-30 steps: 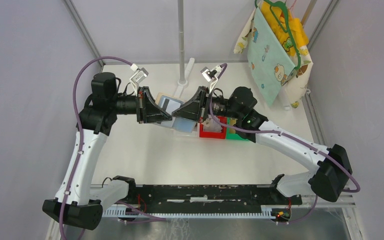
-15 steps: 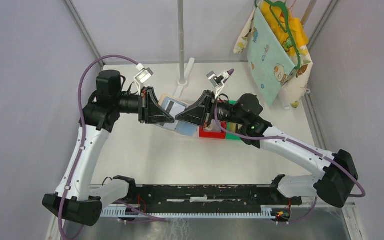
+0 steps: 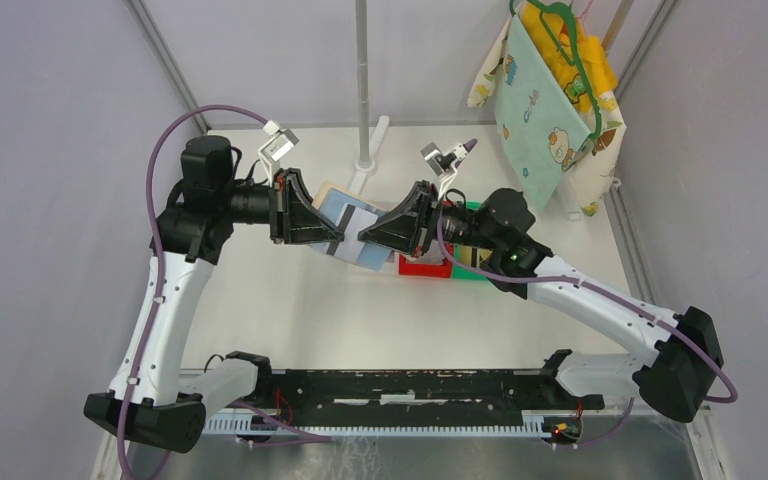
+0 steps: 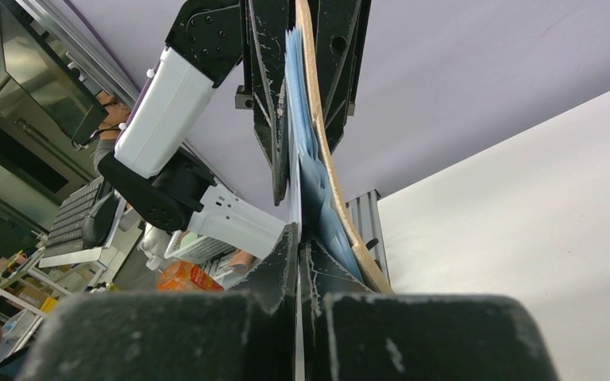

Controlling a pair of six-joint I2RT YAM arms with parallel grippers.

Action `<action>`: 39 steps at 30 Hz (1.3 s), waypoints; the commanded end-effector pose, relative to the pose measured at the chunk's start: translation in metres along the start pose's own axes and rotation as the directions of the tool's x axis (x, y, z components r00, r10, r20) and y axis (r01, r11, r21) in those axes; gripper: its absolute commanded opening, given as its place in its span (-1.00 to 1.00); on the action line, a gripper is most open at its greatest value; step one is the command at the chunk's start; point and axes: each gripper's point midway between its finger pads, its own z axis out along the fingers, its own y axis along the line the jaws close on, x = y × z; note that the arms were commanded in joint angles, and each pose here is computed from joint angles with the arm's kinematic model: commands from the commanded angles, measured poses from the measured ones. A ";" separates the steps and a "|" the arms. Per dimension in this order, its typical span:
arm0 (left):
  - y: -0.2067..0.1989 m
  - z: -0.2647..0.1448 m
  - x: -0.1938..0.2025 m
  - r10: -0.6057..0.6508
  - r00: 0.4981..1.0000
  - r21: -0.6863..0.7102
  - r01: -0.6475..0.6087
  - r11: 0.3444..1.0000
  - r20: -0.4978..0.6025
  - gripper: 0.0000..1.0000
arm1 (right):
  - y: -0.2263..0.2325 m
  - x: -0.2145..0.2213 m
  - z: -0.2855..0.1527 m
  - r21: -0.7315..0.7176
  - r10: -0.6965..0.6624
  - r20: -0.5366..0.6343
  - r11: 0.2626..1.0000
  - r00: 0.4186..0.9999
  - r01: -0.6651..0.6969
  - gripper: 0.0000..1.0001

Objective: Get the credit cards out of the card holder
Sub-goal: Remove the credit card from the card holder.

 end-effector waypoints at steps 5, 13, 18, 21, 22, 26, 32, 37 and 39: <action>-0.028 -0.004 -0.013 0.051 0.999 0.055 -0.051 0.997 0.007 -0.86 | -0.004 0.004 -0.012 0.029 -0.032 0.005 0.999 0.999 0.032 -1.00; -0.021 -0.003 -0.015 0.068 0.997 0.003 -0.068 0.998 0.033 -0.96 | 0.010 -0.008 -0.006 -0.052 0.020 0.062 0.998 0.998 -0.016 -0.42; -0.006 -0.003 -0.023 0.092 0.992 -0.097 -0.084 0.992 0.085 -0.96 | 0.017 -0.015 0.002 -0.102 0.061 0.082 0.993 0.995 -0.052 -0.27; -0.003 -0.003 -0.025 0.103 0.990 -0.123 -0.091 0.988 0.097 -0.96 | 0.018 -0.019 0.003 -0.110 0.060 0.089 0.993 0.994 -0.050 -0.67; -0.002 -0.004 -0.025 0.107 0.989 -0.128 -0.094 0.987 0.098 -0.96 | 0.018 -0.020 0.003 -0.109 0.055 0.087 0.993 0.995 -0.045 -0.78; 0.004 -0.006 -0.028 0.163 0.982 -0.191 -0.142 0.971 0.099 -0.96 | 0.010 -0.020 -0.011 -0.053 0.012 0.070 0.999 0.997 -0.008 -1.00; 0.020 -0.012 -0.029 0.246 0.967 -0.287 -0.217 0.933 0.070 -0.96 | -0.031 -0.015 -0.049 0.165 -0.069 -0.003 0.984 0.998 0.069 -1.00; 0.011 -0.015 -0.025 0.331 0.943 -0.275 -0.311 0.910 0.029 -0.96 | -0.083 -0.006 -0.093 0.440 -0.115 -0.129 0.884 0.985 0.161 -1.00; 0.000 -0.015 -0.021 0.406 0.914 -0.233 -0.393 0.890 0.009 -0.96 | -0.107 -0.003 -0.116 0.567 -0.112 -0.170 0.802 0.979 0.190 -1.00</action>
